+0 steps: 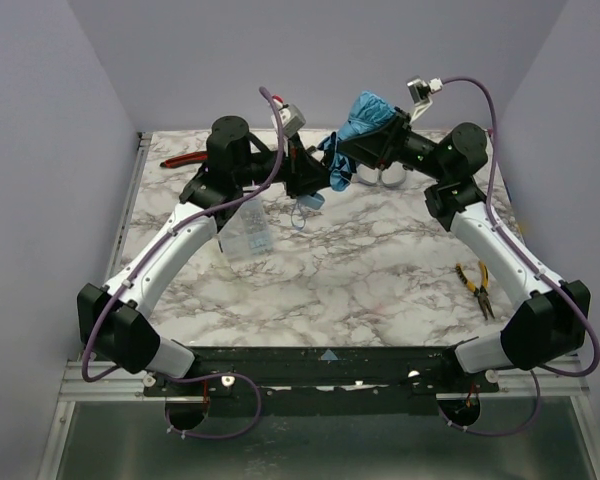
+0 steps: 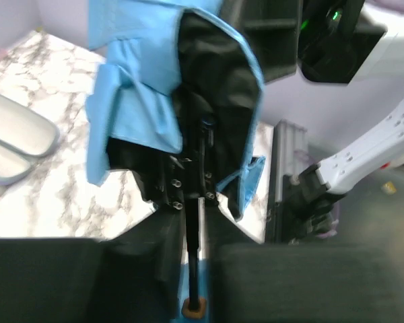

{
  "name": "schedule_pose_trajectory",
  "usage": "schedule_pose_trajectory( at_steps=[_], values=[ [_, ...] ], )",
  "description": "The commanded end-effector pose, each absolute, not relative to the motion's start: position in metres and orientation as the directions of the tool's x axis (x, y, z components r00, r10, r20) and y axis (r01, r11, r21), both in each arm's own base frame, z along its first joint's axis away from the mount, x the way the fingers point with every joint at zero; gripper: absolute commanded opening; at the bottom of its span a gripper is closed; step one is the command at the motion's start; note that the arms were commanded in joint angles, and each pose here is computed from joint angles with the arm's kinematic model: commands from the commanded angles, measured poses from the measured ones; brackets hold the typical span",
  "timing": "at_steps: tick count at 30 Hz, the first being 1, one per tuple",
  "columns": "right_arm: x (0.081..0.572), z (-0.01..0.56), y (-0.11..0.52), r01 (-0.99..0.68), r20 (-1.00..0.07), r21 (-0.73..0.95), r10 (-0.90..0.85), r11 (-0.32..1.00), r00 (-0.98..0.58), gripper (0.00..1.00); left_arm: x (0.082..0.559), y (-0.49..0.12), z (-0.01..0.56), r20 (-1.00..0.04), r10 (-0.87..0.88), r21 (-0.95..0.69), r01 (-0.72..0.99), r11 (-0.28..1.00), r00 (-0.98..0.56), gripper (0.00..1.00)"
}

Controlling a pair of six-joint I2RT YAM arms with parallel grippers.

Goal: Open the umbrella

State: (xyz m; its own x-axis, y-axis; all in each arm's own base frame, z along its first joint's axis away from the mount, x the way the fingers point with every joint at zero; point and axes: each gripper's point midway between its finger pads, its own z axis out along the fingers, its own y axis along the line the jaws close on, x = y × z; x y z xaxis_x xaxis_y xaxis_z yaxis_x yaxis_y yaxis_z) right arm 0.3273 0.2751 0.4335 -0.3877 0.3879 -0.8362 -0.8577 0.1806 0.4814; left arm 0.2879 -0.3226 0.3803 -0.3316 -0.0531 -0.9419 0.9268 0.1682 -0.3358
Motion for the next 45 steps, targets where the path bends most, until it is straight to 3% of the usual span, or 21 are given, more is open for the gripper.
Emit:
schedule_pose_trajectory(
  at_steps=[1, 3, 6, 11, 17, 34, 45],
  values=[
    [0.335, 0.462, 0.268, -0.882, -0.871, 0.390, 0.415, 0.264, -0.261, 0.00, 0.278, -0.307, 0.355, -0.965, 0.111, -0.208, 0.951, 0.229, -0.238, 0.33],
    [0.332, 0.462, 0.268, -0.890, -0.888, 0.367, 0.386, 0.268, -0.250, 0.00, 0.279, -0.301, 0.345, -0.962, 0.177, -0.160, 0.955, 0.249, -0.207, 0.45],
    [0.325, 0.459, 0.269, -0.902, -0.902, 0.347, 0.354, 0.256, -0.246, 0.00, 0.284, -0.294, 0.336, -0.954, 0.241, -0.107, 0.955, 0.276, -0.177, 0.49],
    [0.315, 0.457, 0.271, -0.913, -0.909, 0.346, 0.317, 0.216, -0.269, 0.00, 0.290, -0.291, 0.329, -0.940, 0.325, -0.010, 0.962, 0.272, -0.102, 0.45],
    [0.322, 0.472, 0.262, -0.912, -0.930, 0.289, 0.311, 0.289, -0.196, 0.00, 0.293, -0.276, 0.292, -0.896, 0.431, 0.036, 0.949, 0.314, -0.109, 0.40],
    [0.320, 0.479, 0.232, -0.862, -0.934, 0.288, 0.320, 0.416, -0.158, 0.00, 0.274, -0.249, 0.201, -0.810, 0.560, 0.019, 0.946, 0.322, -0.175, 0.33],
    [0.324, 0.517, 0.210, -0.852, -0.927, 0.252, 0.366, 0.458, -0.077, 0.00, 0.261, -0.232, 0.156, -0.758, 0.625, 0.018, 0.952, 0.306, -0.187, 0.32]
  ],
)
